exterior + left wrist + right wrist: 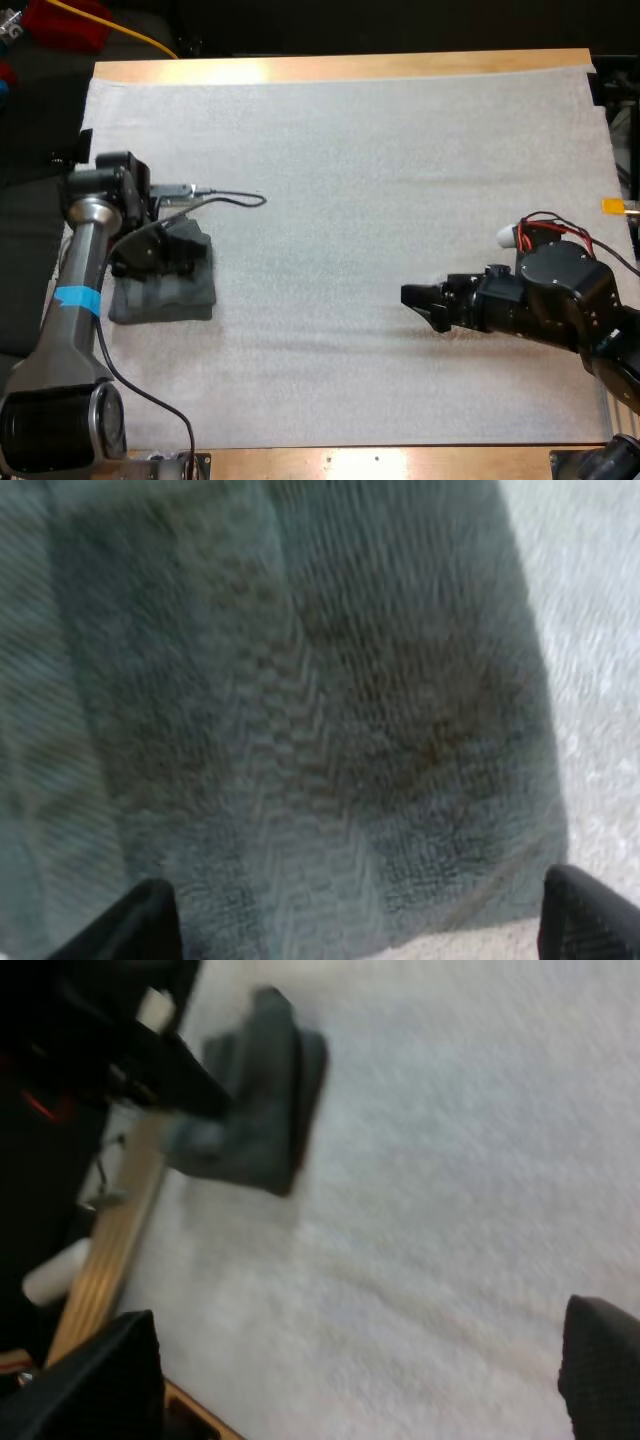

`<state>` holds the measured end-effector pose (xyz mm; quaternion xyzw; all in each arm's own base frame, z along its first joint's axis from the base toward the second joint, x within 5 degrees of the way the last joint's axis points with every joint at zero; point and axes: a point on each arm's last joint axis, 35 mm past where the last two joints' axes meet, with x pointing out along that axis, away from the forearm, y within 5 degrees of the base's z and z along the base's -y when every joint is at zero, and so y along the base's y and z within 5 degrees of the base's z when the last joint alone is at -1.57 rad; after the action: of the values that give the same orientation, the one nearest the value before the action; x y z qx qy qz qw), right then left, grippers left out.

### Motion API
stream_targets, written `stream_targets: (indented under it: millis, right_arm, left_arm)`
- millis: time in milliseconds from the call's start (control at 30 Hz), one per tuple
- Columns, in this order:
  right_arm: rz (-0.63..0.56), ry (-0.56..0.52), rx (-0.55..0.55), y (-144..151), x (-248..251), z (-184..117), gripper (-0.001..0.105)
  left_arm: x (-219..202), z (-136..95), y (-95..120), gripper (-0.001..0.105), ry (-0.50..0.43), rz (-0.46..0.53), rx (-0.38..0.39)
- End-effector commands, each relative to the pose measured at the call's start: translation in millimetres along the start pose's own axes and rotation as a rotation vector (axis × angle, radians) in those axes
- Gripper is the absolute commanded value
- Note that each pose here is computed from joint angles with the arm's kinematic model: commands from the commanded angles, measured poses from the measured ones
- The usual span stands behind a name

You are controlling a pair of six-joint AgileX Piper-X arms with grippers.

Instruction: Pick towel from pile, fold and stack

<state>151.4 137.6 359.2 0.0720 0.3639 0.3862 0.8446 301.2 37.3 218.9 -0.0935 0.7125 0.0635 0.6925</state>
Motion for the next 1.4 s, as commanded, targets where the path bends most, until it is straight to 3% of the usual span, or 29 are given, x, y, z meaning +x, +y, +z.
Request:
stream_targets:
  millis: [0,133,400,500,667,967,1200,1367]
  right_arm:
    - [0.017,-0.023,-0.015,2,-3,4,0.078]
    - [0.031,-0.018,-0.016,3,-3,3,0.078]
    - [0.031,-0.018,-0.01,3,-3,3,0.078]
    - [0.031,-0.018,-0.01,3,-3,3,0.078]
    - [0.031,-0.018,-0.01,3,-3,3,0.078]
    - [0.031,-0.018,-0.01,3,-3,3,0.078]
    - [0.034,-0.017,-0.01,3,-3,3,0.078]
    - [0.051,-0.011,-0.011,3,-3,3,0.078]
  left_arm:
    - [6,-1,0,0.069,-0.022,0.01,-0.003]
    - [23,-4,1,0.069,-0.022,0.012,-0.009]
    - [59,-4,2,0.069,0.111,0.016,-0.017]
    - [59,-3,2,0.069,0.113,0.016,-0.017]
    - [42,2,1,0.069,0.067,0.014,-0.015]
    - [-1,20,-2,0.069,-0.116,-0.005,-0.008]
    - [-4,35,-4,0.069,-0.254,-0.016,-0.003]
    - [11,45,-4,0.069,-0.251,-0.002,-0.008]
